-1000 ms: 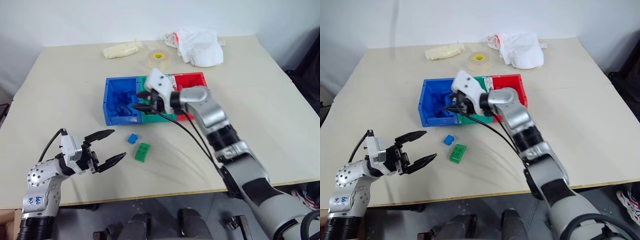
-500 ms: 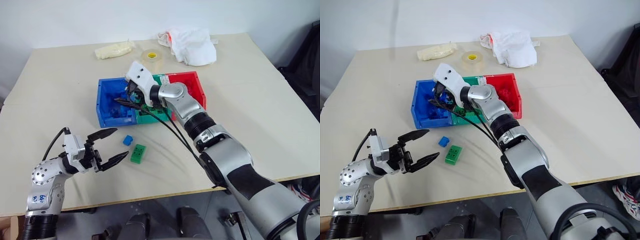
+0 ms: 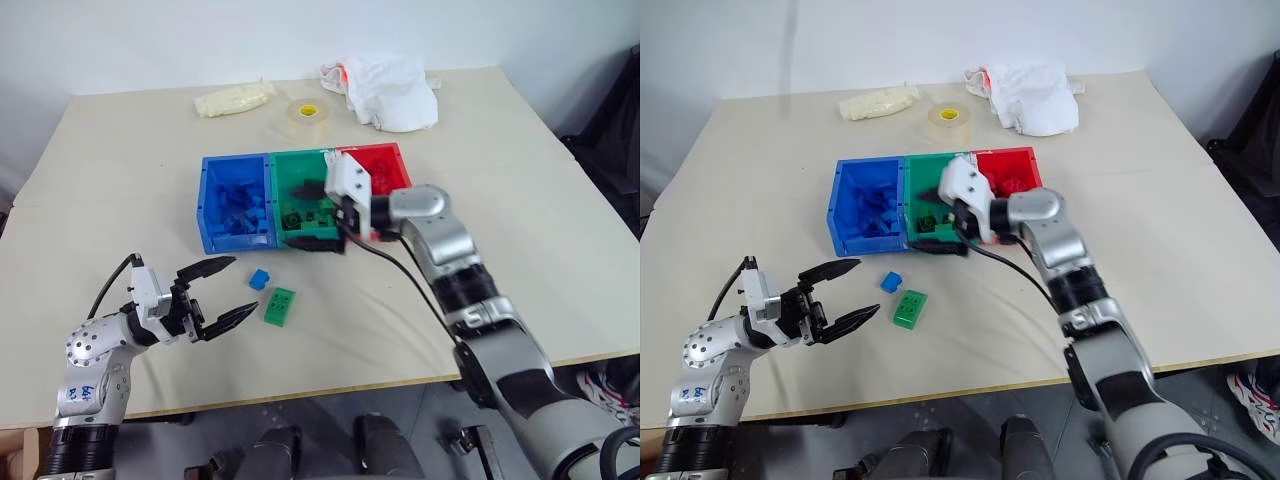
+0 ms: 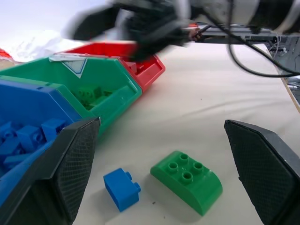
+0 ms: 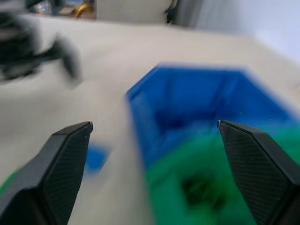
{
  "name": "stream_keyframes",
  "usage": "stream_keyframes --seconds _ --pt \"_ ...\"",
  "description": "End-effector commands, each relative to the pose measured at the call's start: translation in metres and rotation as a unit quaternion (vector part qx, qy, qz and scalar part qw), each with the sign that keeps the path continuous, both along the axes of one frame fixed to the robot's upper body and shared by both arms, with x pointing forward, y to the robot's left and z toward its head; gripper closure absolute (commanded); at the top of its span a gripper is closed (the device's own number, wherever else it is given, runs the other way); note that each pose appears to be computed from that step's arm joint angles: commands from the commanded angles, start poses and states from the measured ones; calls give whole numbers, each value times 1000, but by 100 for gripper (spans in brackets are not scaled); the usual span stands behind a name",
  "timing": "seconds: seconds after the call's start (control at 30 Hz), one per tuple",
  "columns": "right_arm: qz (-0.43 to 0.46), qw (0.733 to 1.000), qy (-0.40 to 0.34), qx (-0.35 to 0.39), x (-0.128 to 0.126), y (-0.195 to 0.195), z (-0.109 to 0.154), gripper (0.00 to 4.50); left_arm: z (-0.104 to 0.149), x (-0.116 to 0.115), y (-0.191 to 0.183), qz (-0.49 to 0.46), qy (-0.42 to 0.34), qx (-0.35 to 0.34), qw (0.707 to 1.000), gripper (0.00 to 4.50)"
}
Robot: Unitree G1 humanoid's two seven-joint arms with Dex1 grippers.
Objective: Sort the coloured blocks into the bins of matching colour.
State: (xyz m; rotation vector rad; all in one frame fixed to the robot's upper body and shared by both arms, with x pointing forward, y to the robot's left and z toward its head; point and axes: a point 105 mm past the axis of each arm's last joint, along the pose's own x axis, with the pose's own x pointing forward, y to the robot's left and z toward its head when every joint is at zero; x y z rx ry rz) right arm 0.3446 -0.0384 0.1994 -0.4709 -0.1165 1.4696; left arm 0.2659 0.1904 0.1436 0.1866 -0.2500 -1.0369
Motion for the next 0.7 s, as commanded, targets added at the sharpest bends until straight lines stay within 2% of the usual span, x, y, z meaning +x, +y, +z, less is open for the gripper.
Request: stream_keyframes --seconds 0.03,0.17,0.33,0.57,0.7 --pt "41 999 -2 -20 -28 -28 -1 4 2 -7 11 12 -4 14 1000 0" --pt "32 997 45 -62 -47 -77 -25 4 -11 -27 21 20 25 55 998 0" --pt "11 995 59 -85 -48 -101 -32 4 -10 -46 33 56 37 61 996 0" --pt "-5 994 66 -83 -36 -107 -31 4 -21 -92 41 103 105 91 985 0" --pt "-8 995 65 -78 -31 -104 -30 4 -19 -98 34 124 106 93 982 0"
